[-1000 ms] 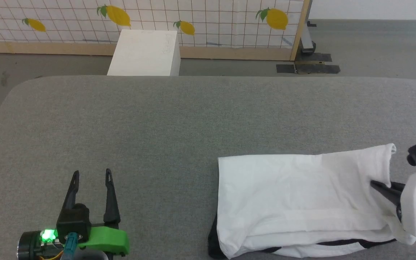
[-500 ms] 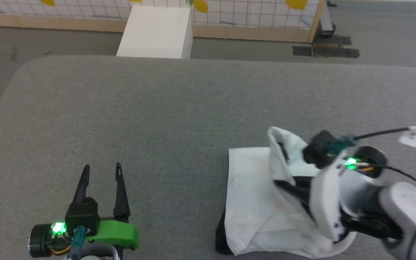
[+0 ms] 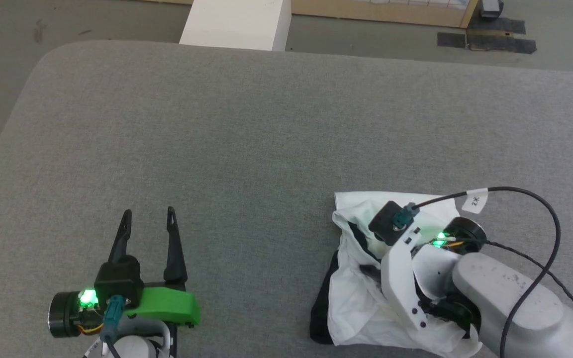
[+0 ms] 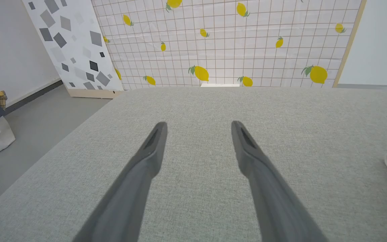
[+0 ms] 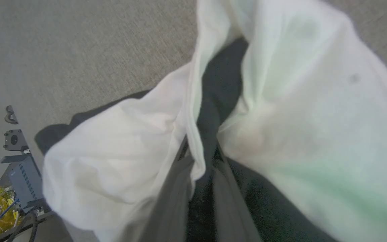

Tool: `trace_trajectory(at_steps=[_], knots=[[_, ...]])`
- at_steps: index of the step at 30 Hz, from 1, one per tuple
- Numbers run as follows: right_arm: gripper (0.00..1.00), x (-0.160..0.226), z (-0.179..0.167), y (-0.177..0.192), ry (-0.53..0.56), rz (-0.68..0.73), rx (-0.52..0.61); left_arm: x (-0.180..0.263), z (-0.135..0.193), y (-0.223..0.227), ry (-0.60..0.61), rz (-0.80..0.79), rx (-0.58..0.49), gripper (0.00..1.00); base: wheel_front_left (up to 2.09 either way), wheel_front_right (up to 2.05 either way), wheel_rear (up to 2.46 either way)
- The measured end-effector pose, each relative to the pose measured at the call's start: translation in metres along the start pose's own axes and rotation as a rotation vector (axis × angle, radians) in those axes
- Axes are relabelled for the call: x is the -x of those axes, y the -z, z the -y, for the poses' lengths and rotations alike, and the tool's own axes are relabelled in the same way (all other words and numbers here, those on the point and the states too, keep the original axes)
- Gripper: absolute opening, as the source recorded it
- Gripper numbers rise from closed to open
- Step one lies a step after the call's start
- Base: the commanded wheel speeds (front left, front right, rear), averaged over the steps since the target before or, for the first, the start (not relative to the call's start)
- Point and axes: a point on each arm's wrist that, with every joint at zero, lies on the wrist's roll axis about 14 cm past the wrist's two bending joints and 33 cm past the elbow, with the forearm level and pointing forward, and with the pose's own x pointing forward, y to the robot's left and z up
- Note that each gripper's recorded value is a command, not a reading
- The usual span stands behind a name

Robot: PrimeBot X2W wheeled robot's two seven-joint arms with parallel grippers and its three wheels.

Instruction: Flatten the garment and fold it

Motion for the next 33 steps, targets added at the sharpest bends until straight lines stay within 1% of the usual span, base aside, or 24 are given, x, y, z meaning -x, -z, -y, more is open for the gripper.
trace_trajectory(at_steps=[1, 2, 3, 4, 8, 11, 14, 17, 22, 25, 26, 27, 30, 31, 33], knots=[[0.0, -0.001, 0.0, -0.001, -0.001, 0.007, 0.003, 0.0, 0.0, 0.001, -0.001, -0.003, -0.001, 1.0, 0.0, 0.0, 0.0], [0.21, -0.001, -0.001, -0.002, -0.005, 0.021, -0.001, -0.001, -0.001, 0.002, -0.002, -0.005, -0.001, 1.0, 0.0, 0.0, 0.0], [0.44, 0.0, -0.002, -0.005, -0.008, 0.044, -0.002, -0.001, -0.001, 0.002, -0.002, -0.006, -0.001, 1.0, 0.0, 0.0, 0.0], [1.0, 0.001, -0.002, -0.007, -0.008, 0.067, 0.001, -0.001, -0.001, 0.002, -0.003, -0.006, 0.0, 1.0, 0.0, 0.0, 0.0], [1.0, 0.02, -0.001, -0.033, 0.005, 0.237, 0.021, -0.002, -0.001, -0.001, 0.003, 0.006, -0.003, 1.0, 0.0, 0.0, 0.0], [1.0, 0.056, 0.019, -0.066, 0.078, 0.428, 0.032, -0.002, 0.003, -0.004, 0.016, 0.016, 0.003, 1.0, 0.0, 0.0, 0.0], [1.0, 0.104, 0.05, -0.096, 0.202, 0.627, 0.05, -0.003, 0.008, -0.009, 0.034, 0.034, 0.008, 1.0, 0.0, 0.0, 0.0], [1.0, 0.163, 0.084, -0.116, 0.373, 0.833, 0.066, -0.006, 0.016, -0.018, 0.057, 0.064, 0.018, 1.0, 0.0, 0.0, 0.0], [1.0, 0.243, 0.119, -0.109, 0.624, 1.075, 0.027, -0.008, 0.023, -0.033, 0.078, 0.108, 0.031, 1.0, 0.0, 0.0, 0.0], [1.0, 0.286, 0.129, -0.101, 0.761, 1.201, 0.008, -0.008, 0.025, -0.041, 0.083, 0.134, 0.034, 1.0, 0.0, 0.0, 0.0], [1.0, 0.297, 0.131, -0.097, 0.797, 1.239, -0.01, -0.008, 0.025, -0.044, 0.083, 0.141, 0.033, 1.0, 0.0, 0.0, 0.0], [1.0, 0.31, 0.132, -0.091, 0.841, 1.293, -0.051, -0.007, 0.023, -0.046, 0.081, 0.148, 0.034, 1.0, 0.0, 0.0, 0.0], [1.0, 0.302, 0.131, -0.081, 0.846, 1.265, -0.105, -0.004, 0.019, -0.047, 0.071, 0.152, 0.034, 1.0, 0.0, 0.0, 0.0], [1.0, 0.296, 0.13, -0.08, 0.837, 1.231, -0.111, -0.003, 0.017, -0.047, 0.065, 0.152, 0.033, 1.0, 0.0, 0.0, 0.0], [1.0, 0.272, 0.132, -0.075, 0.79, 1.103, -0.14, -0.002, 0.013, -0.048, 0.055, 0.152, 0.031, 1.0, 0.0, 0.0, 0.0]])
